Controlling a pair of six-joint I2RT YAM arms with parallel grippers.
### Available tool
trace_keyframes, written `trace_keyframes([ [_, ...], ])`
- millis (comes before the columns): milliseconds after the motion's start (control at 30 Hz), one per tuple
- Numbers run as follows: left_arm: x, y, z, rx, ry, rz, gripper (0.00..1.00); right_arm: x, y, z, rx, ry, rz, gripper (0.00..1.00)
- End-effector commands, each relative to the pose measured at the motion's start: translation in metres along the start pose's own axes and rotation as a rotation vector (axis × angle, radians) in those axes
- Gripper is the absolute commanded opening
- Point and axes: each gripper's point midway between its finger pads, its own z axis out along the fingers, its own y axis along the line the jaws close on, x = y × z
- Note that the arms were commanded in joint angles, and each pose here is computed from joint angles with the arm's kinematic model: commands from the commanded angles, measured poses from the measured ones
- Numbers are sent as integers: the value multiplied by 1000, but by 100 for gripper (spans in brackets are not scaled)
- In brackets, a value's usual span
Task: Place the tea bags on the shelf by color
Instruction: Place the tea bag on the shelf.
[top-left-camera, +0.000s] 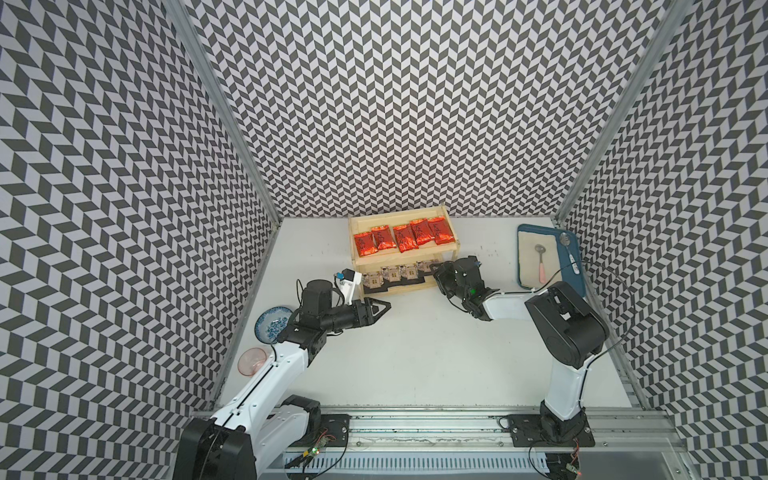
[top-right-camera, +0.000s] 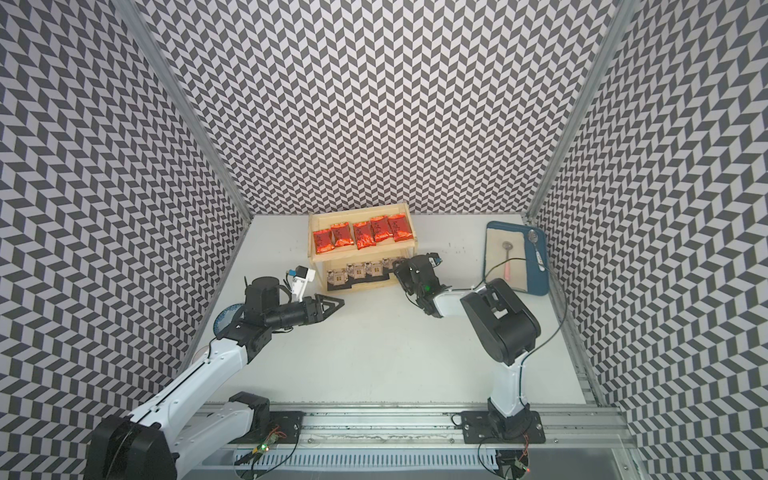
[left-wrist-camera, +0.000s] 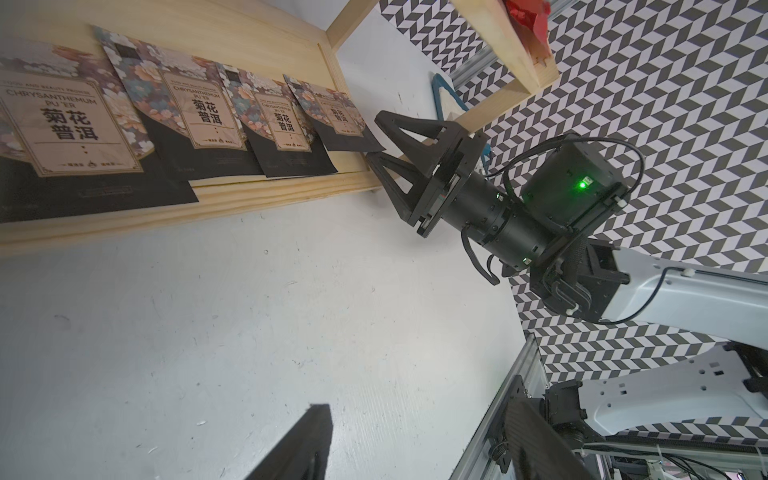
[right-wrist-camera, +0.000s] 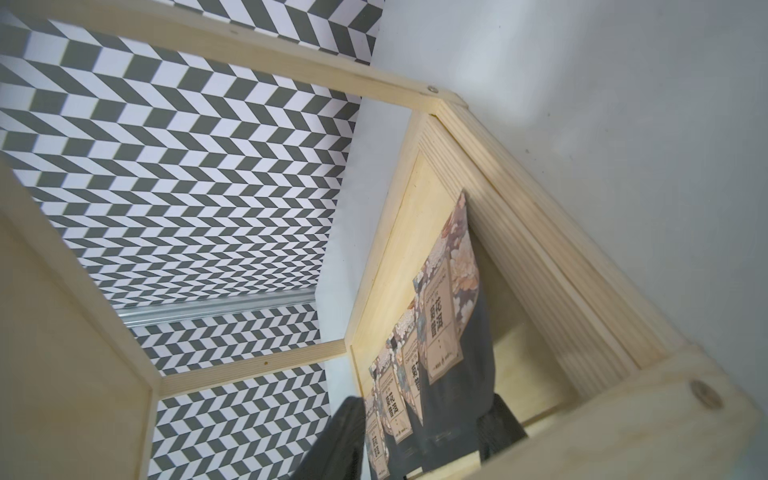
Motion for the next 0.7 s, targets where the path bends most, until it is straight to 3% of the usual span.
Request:
trace_keyframes([
  [0,-3,-2,-2,6,-18,15,71,-12,9,-5,14,-46,-63,48],
  [200,-4,0,-2,3,-22,9,71,-15,8,-4,102,-66,-156,48],
  [667,-7,3,-5,-2,-35,4,71,-6,4,-7,144,-54,-248,49],
])
